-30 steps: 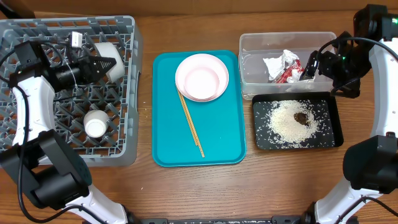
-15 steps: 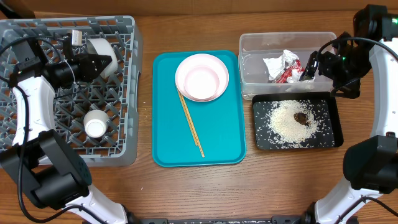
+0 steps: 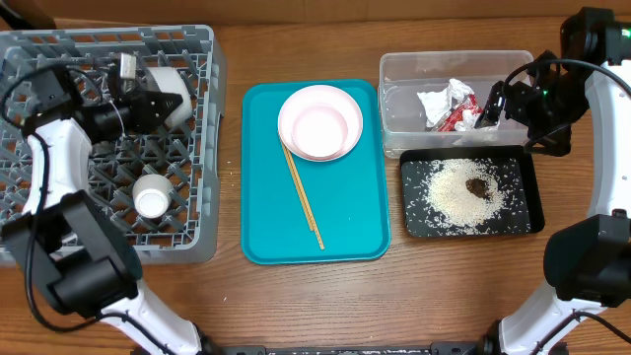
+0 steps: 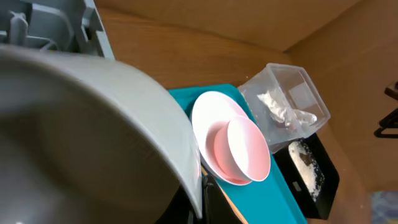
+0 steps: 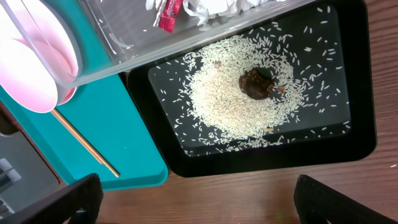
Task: Sort waste into correct bins and load items into the dishwasher
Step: 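Carry the white bowl into the dish rack and lower it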
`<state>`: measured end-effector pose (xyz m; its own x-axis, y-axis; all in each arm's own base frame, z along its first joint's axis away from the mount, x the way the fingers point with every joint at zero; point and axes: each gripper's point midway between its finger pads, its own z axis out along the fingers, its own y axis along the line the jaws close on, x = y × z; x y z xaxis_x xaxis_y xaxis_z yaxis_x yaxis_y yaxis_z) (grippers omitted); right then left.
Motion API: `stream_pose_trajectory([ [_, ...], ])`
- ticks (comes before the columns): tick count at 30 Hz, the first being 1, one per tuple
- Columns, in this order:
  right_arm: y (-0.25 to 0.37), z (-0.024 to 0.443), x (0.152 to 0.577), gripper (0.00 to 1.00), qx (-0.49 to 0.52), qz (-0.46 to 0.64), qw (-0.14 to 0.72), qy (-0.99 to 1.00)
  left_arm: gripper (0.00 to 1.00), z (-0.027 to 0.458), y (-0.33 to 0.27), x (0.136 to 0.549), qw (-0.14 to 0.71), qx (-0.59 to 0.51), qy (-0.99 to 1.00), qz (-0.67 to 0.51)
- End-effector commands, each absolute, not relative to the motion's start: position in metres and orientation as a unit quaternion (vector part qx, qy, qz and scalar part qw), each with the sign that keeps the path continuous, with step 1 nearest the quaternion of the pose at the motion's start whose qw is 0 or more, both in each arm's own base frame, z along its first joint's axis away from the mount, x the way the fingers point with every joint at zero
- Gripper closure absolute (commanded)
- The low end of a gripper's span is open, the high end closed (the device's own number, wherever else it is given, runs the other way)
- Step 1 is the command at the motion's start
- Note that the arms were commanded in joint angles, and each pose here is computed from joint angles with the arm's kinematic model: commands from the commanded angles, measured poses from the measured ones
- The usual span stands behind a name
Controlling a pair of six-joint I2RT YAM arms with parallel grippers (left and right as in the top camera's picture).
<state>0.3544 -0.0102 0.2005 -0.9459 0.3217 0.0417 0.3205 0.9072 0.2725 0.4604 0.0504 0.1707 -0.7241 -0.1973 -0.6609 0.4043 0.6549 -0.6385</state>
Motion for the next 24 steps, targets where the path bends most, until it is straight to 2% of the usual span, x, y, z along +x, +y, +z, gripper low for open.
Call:
stream_pose_trajectory([
  [1,-0.008,0.216,0.353,0.00,0.162,0.143,0.026,0.976,0.96,0.159,0.050,0.463,0.362,0.065,0.825,-0.430],
  [10,-0.008,0.216,0.353,0.00,0.162,0.143,0.026,0.976,0.96,0.145,0.093,0.445,0.342,-0.007,0.844,-0.413],
  [13,-0.008,0.216,0.353,0.00,0.162,0.143,0.026,0.976,0.90,0.129,0.111,0.433,0.310,-0.045,0.869,-0.383],
  [16,-0.008,0.216,0.353,0.00,0.162,0.143,0.026,0.976,0.91,0.111,0.121,0.417,0.265,-0.078,0.894,-0.354],
  [18,-0.008,0.216,0.353,0.00,0.162,0.143,0.026,0.976,0.83,0.111,0.123,0.410,0.254,-0.091,0.893,-0.361],
  [20,-0.008,0.216,0.353,0.00,0.162,0.143,0.026,0.976,0.62,0.111,0.127,0.402,0.243,-0.109,0.891,-0.368],
  [21,-0.008,0.216,0.353,0.00,0.162,0.143,0.026,0.976,0.59,0.112,0.128,0.400,0.240,-0.113,0.891,-0.369],
  [22,-0.008,0.216,0.353,0.00,0.162,0.143,0.026,0.976,0.51,0.114,0.130,0.398,0.240,-0.118,0.890,-0.370],
  [24,-0.008,0.216,0.353,0.00,0.162,0.143,0.026,0.976,0.48,0.121,0.131,0.397,0.243,-0.120,0.887,-0.373],
])
